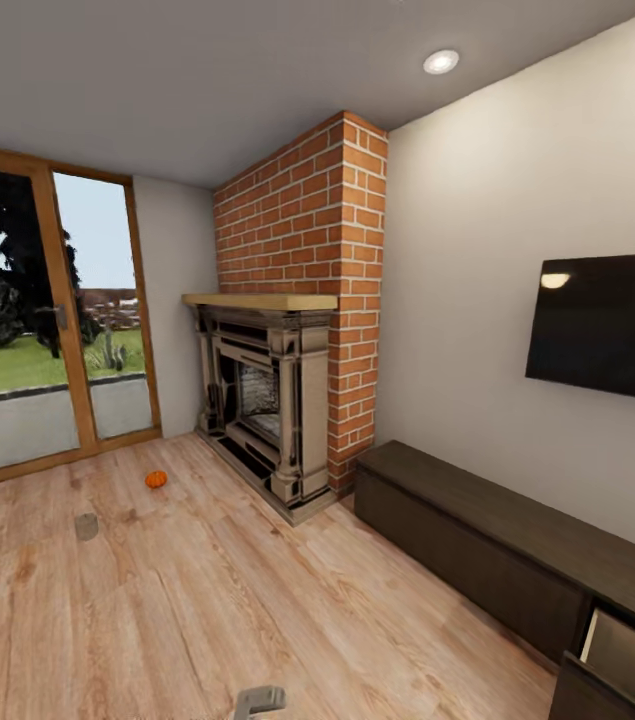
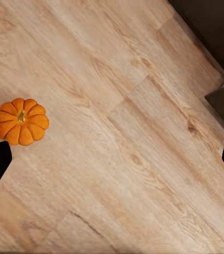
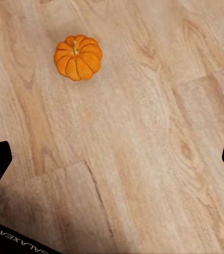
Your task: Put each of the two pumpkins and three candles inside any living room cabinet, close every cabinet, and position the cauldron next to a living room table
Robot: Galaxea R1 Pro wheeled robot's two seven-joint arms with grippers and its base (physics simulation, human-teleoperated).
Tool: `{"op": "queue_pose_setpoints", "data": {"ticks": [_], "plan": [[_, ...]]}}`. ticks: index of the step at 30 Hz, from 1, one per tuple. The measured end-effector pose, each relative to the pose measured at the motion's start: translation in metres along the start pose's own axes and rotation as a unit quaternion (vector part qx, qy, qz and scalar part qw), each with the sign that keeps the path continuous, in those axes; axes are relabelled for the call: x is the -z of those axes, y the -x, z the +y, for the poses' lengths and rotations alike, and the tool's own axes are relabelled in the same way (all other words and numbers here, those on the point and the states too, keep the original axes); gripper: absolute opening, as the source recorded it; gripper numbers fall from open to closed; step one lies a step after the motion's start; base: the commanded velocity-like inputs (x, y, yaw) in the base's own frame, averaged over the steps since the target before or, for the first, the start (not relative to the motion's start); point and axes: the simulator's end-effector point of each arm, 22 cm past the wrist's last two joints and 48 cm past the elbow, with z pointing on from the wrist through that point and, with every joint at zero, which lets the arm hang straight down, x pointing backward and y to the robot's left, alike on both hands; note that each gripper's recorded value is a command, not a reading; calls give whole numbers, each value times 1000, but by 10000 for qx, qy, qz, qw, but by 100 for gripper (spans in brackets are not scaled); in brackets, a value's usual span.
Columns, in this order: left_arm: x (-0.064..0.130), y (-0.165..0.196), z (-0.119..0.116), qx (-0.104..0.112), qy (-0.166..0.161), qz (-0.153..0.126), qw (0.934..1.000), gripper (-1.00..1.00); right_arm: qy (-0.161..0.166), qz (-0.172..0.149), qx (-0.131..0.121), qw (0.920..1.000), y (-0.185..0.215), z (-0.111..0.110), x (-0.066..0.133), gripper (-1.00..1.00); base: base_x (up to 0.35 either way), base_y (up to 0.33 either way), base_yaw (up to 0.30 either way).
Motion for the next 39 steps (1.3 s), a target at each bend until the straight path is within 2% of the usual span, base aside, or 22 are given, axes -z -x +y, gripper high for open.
{"op": "queue_pose_setpoints", "data": {"ticks": [22, 39], "plan": [[0, 0, 0, 11, -7, 2, 10000, 100, 3, 4, 0, 10000, 0, 0, 0, 100, -2, -7, 286], [0, 0, 0, 12, -6, 5, 10000, 100, 5, 1, 0, 10000, 0, 0, 0, 100, -86, 244, 21]]}}
